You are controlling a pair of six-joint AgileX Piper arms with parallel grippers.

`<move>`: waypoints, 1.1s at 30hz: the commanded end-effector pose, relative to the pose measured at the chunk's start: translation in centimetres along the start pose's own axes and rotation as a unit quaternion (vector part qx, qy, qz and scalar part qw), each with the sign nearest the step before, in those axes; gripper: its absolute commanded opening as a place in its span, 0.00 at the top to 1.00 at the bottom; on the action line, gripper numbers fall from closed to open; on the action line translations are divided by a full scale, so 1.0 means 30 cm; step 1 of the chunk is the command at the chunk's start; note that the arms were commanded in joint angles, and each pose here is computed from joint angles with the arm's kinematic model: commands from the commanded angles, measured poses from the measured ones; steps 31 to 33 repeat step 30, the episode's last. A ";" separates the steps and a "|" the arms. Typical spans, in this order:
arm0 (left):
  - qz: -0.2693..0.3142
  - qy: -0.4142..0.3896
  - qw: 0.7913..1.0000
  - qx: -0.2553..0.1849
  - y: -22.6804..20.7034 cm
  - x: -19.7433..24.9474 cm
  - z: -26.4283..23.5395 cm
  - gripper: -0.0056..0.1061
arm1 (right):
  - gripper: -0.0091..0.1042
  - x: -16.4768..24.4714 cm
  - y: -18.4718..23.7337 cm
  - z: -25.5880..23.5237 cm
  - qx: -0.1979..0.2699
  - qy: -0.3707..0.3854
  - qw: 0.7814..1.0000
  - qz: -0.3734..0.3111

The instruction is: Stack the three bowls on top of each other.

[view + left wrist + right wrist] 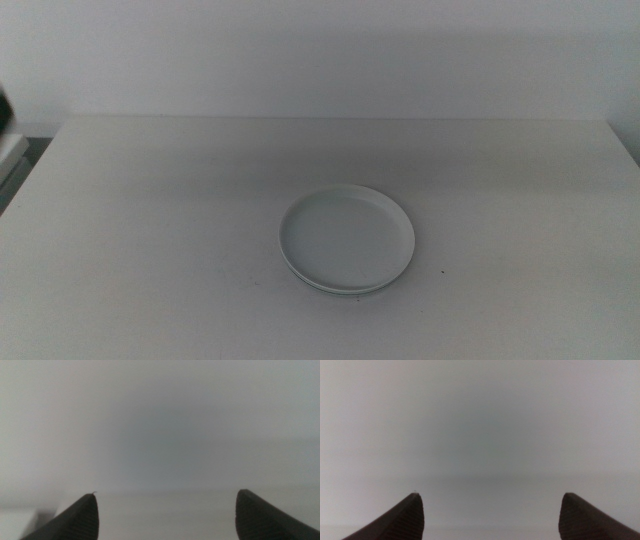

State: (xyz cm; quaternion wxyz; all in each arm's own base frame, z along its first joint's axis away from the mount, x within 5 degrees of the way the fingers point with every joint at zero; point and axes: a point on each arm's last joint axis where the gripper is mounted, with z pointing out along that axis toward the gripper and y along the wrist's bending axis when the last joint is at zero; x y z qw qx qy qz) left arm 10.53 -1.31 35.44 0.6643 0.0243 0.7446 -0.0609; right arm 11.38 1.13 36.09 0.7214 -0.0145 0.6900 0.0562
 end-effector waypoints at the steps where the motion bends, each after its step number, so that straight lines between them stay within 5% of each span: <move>1: -0.017 0.004 1.000 0.003 0.004 0.096 -0.024 0.11 | 0.10 0.124 -0.025 -0.071 0.028 0.001 1.000 -0.008; 12: -0.026 -0.045 0.999 0.007 0.025 0.467 -0.125 0.11 | 0.10 0.513 -0.048 -0.219 0.050 0.030 0.998 -0.013; 33: -0.023 -0.067 0.997 0.005 0.029 0.504 -0.111 0.11 | 0.10 0.512 -0.049 -0.219 0.051 0.030 0.998 -0.020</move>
